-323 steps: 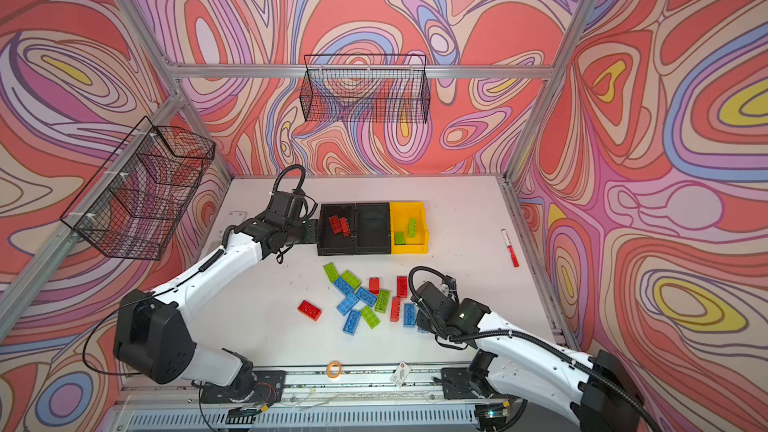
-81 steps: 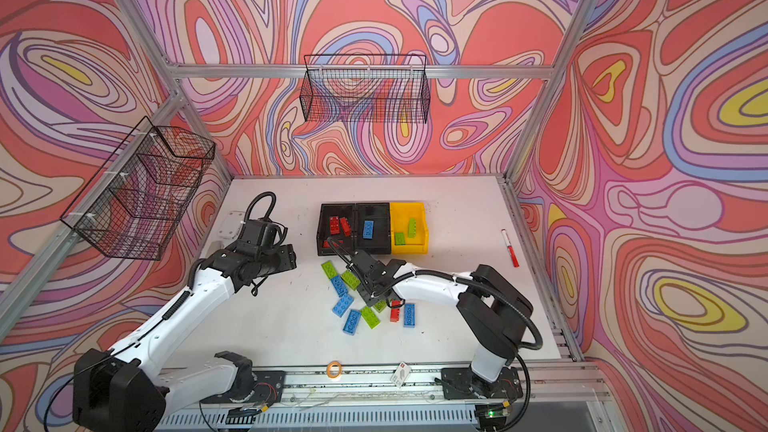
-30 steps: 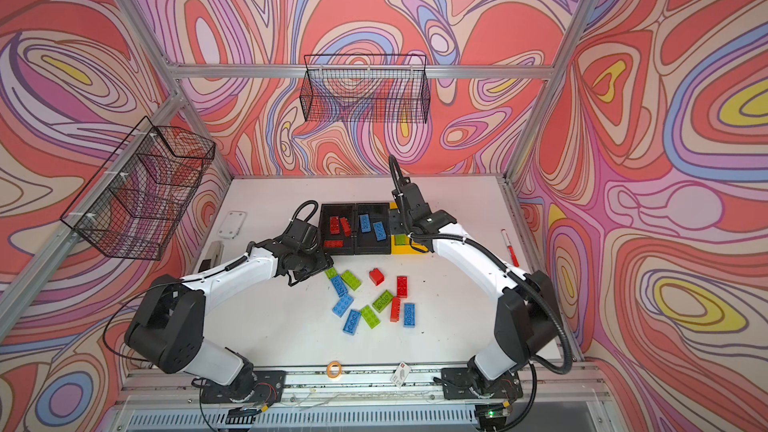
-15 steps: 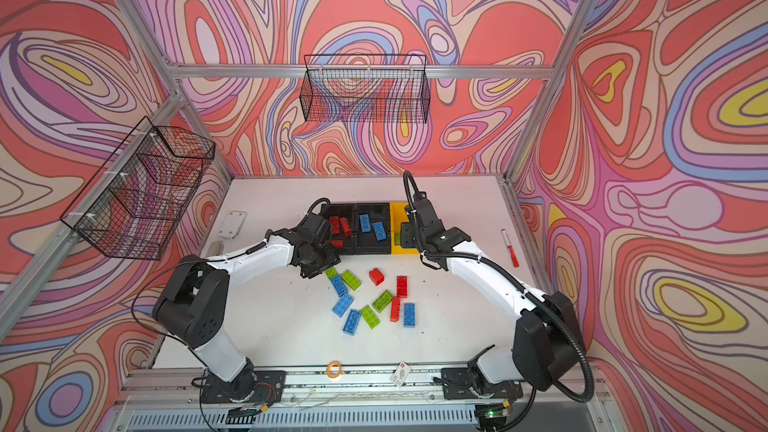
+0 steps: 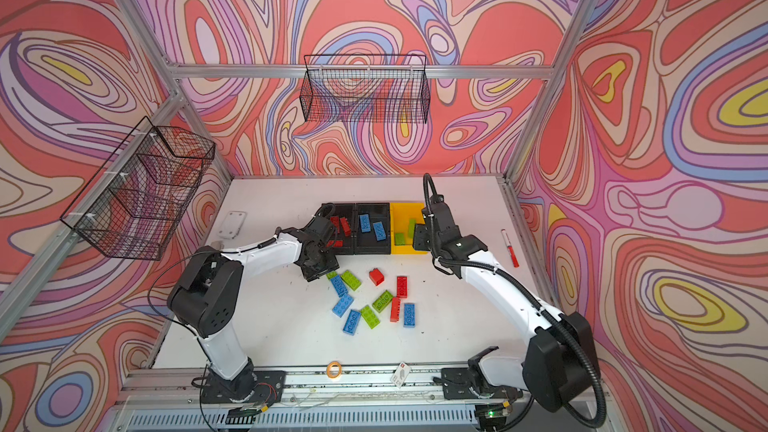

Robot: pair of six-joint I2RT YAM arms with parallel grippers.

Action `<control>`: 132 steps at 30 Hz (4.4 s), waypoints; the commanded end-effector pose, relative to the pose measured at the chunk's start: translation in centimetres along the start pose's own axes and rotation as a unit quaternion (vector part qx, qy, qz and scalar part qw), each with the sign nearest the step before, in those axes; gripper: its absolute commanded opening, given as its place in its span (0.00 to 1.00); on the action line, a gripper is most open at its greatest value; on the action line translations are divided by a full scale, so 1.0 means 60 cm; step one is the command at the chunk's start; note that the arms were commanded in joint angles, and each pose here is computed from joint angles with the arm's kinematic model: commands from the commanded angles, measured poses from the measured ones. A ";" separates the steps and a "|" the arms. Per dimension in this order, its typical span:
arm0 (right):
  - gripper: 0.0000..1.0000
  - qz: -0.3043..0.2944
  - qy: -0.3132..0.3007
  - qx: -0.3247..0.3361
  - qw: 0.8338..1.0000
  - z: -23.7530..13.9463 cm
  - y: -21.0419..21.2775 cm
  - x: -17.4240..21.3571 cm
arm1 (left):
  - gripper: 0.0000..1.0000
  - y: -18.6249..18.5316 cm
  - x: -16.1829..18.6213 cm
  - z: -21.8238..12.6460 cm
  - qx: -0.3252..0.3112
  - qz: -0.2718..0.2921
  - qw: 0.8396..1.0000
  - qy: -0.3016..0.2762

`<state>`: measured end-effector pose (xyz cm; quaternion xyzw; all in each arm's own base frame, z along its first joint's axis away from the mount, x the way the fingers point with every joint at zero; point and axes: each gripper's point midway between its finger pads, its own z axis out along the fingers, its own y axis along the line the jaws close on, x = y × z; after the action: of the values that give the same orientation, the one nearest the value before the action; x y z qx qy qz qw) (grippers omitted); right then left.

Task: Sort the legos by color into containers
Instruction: 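Lower the left gripper onto a lime-green brick while the right gripper withdraws, then close the left gripper on the lime-green brick and lift it, then drop the lime-green brick into the yellow bin while the right gripper lowers, then grasp a blue brick with the right gripper while the left gripper withdraws, then carry the blue brick to the middle black bin and release it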

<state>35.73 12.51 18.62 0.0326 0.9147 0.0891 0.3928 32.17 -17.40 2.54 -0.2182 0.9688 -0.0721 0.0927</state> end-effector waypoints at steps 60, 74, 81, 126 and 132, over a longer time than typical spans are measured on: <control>0.58 0.078 0.144 -0.025 0.986 -0.051 -0.049 0.209 | 0.65 -0.509 -0.047 -0.110 0.185 0.354 0.905 -0.146; 0.58 0.072 0.200 -0.024 0.977 -0.070 0.016 0.332 | 0.70 -0.360 -0.124 -0.273 0.176 0.287 0.909 -0.247; 0.58 0.043 0.218 -0.012 0.975 -0.079 0.050 0.393 | 0.70 -0.186 -0.142 -0.257 0.121 0.223 0.936 -0.243; 0.29 0.009 0.044 -0.003 0.999 -0.086 0.119 0.112 | 0.69 0.005 -0.094 -0.265 0.082 0.183 0.945 -0.259; 0.29 -0.043 0.037 -0.040 0.998 -0.015 0.181 0.013 | 0.69 0.045 -0.056 -0.257 0.073 0.173 0.953 -0.240</control>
<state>32.22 21.38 20.83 0.0371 0.9249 0.1064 0.3632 32.54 -13.20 18.96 -0.0395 0.9234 -0.0900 0.3711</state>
